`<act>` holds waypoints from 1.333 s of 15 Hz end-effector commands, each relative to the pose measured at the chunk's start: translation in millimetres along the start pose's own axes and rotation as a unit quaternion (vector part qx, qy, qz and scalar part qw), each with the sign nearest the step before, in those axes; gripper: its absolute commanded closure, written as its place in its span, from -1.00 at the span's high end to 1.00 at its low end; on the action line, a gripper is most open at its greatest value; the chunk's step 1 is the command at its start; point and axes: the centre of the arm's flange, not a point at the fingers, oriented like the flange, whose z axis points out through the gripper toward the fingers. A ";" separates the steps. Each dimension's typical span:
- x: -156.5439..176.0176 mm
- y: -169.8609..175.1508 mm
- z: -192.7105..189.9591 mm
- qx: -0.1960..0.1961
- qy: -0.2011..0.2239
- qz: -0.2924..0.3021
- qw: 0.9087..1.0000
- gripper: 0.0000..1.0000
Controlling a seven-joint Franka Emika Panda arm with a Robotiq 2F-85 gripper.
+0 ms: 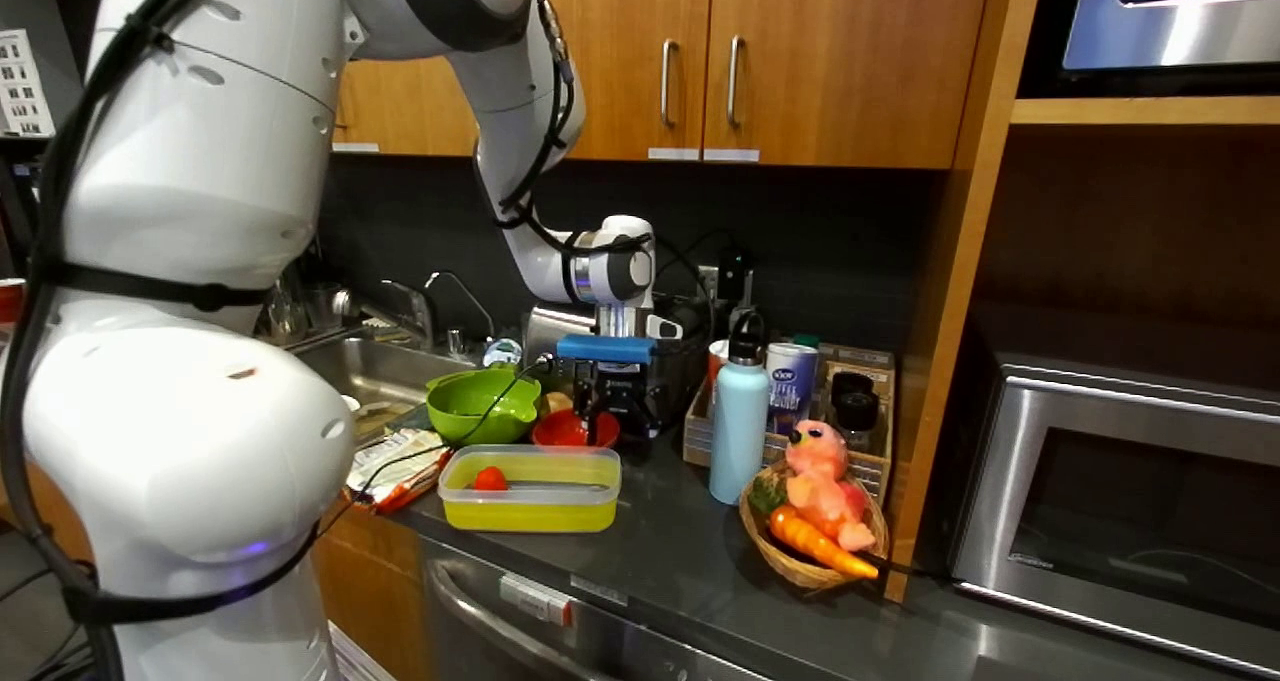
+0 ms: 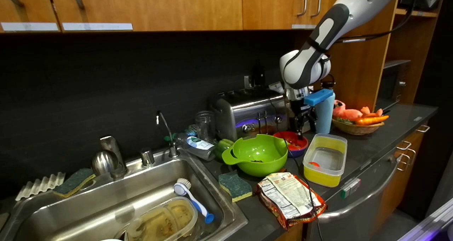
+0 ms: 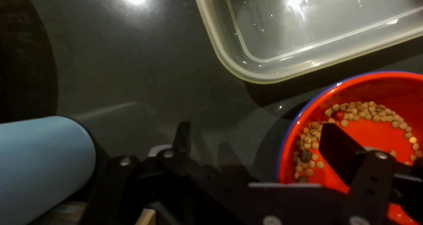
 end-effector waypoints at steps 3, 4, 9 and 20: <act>0.0 0.0 0.0 0.000 0.000 0.000 1.000 1.00; 0.0 0.0 0.0 0.000 0.000 0.000 1.000 1.00; 7.4 0.5 1.2 -0.021 0.021 -0.006 1.000 1.00; 14.0 10.2 11.8 -0.005 0.068 -0.031 0.997 0.84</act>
